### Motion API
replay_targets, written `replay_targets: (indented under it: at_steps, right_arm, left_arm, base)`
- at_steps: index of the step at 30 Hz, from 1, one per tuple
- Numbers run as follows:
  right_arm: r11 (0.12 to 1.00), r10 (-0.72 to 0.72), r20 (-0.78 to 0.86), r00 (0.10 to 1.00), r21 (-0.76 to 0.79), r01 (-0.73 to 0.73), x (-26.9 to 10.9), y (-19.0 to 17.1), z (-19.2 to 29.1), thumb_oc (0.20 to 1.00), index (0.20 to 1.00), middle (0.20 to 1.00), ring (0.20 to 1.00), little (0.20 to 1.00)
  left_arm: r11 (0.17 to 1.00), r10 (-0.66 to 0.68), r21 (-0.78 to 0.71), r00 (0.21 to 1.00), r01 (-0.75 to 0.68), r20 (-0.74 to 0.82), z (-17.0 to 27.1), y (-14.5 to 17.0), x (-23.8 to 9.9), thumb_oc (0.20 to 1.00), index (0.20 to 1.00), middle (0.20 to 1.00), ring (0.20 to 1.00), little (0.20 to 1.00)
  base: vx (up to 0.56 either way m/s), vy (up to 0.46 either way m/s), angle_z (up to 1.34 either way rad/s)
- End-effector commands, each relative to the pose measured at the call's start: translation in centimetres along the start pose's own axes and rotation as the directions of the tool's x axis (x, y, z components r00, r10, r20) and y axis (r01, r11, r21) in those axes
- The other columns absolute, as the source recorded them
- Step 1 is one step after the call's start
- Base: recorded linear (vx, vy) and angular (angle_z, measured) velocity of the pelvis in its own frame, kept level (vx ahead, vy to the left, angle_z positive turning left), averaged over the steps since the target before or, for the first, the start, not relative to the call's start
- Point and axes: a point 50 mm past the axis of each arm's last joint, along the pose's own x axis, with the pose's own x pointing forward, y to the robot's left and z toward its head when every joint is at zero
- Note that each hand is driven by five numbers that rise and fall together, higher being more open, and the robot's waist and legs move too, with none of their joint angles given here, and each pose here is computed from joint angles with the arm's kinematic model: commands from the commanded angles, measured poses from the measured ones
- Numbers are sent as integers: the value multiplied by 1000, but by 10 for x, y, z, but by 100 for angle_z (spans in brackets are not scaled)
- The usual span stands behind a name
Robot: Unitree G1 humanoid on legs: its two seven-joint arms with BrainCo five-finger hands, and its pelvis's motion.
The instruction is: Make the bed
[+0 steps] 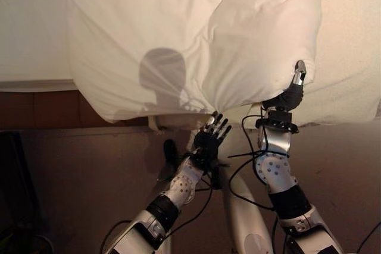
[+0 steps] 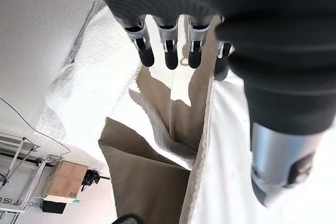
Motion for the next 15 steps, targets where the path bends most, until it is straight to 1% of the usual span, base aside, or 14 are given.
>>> replay_targets:
  at_steps: [1,3,4,6,13,15]
  right_arm:
    - [957,289,116,950,-16,-289,0,47,20,200,200,200,200,200]
    - [957,288,116,950,-16,-288,0,47,20,200,200,200,200,200]
    - [956,293,110,950,-33,-291,0,47,22,200,200,200,200,200]
    - [957,291,109,950,-33,-290,1,48,21,200,200,200,200,200]
    - [961,278,105,955,-32,-276,1,47,19,200,200,200,200,200]
    - [966,260,107,960,-24,-259,2,45,17,200,200,200,200,200]
  left_arm:
    - [996,-82,-31,991,79,-110,-31,-12,-6,1000,1000,1000,1000,1000]
    - [996,-82,-32,991,79,-110,-31,-12,-6,1000,1000,1000,1000,1000]
    - [999,-36,-29,989,33,-143,-37,2,-16,1000,1000,1000,1000,1000]
    - [1000,-20,-16,988,17,-153,-39,6,-18,1000,1000,1000,1000,1000]
    - [999,26,35,988,-21,-151,-40,10,-14,1000,1000,1000,1000,1000]
    - [996,47,83,987,-35,-155,-41,12,-10,1000,1000,1000,1000,1000]
  base:
    - [0,0,0]
    - [-1,0,2]
    - [0,0,0]
    - [0,0,0]
    - [0,0,0]
    - [0,0,0]
